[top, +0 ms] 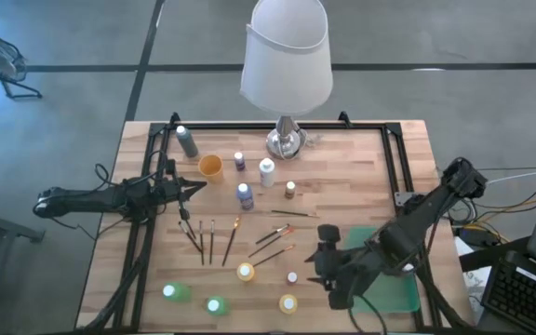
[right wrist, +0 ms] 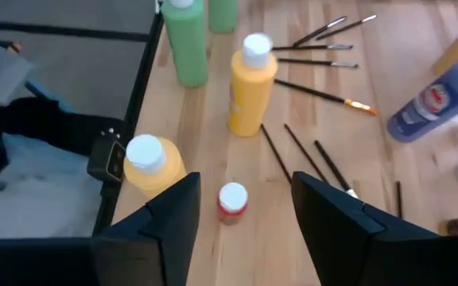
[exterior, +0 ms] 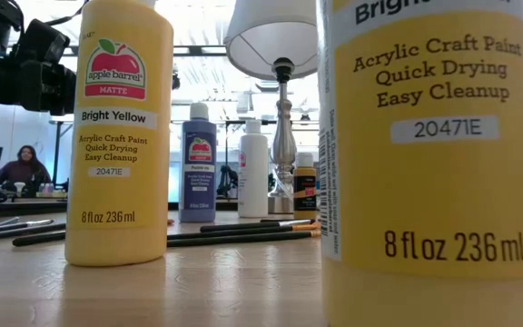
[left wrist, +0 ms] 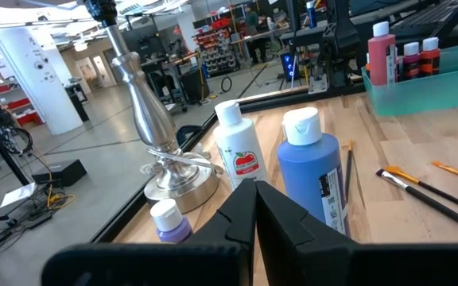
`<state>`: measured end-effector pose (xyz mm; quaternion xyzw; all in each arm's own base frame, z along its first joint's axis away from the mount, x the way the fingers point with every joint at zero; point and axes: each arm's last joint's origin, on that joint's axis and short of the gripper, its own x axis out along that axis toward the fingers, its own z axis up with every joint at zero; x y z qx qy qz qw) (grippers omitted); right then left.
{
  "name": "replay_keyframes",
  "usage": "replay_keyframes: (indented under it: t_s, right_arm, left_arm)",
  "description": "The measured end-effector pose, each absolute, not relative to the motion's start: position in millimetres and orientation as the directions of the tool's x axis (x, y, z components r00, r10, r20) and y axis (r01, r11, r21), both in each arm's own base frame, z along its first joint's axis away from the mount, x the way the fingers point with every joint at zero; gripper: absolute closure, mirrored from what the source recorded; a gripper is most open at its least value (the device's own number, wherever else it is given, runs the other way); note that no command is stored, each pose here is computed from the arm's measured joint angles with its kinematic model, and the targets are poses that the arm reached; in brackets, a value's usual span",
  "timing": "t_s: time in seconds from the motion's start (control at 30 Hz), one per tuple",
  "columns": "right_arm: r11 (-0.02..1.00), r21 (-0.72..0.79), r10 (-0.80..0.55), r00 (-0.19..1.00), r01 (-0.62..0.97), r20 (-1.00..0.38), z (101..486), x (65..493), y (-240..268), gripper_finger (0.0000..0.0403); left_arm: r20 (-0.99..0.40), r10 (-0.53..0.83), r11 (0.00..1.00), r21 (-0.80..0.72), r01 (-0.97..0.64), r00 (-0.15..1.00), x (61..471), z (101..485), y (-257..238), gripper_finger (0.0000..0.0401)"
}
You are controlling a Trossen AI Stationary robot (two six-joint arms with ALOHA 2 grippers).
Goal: Pick & Place Paint Supplies
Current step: Put the yellow paint bottle into the green bin
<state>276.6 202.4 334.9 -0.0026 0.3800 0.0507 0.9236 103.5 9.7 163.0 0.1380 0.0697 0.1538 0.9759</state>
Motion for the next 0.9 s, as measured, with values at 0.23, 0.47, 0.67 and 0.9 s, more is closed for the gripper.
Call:
replay_keyframes:
  t_s: [0.23,0.47,0.67,0.9]
  right_arm:
    - [0.988,-0.003,0.105,0.681,-0.155,-0.724,307,289,228,0.0171]
    - [0.986,-0.004,0.114,0.679,-0.169,-0.725,291,296,241,0.0154]
    - [0.981,0.043,0.162,0.672,-0.19,-0.723,284,303,248,0.0142]
    - [0.979,0.109,0.199,0.675,-0.174,-0.711,283,306,251,0.0137]
  left_arm:
    - [-0.094,0.32,0.915,0.291,-0.281,0.943,103,163,10,0.0388]
    - [-0.093,0.32,0.915,0.291,-0.281,0.943,103,163,10,0.0388]
    - [-0.093,0.32,0.914,0.291,-0.282,0.943,103,163,10,0.0388]
    - [-0.094,0.32,0.914,0.291,-0.282,0.943,103,163,10,0.0388]
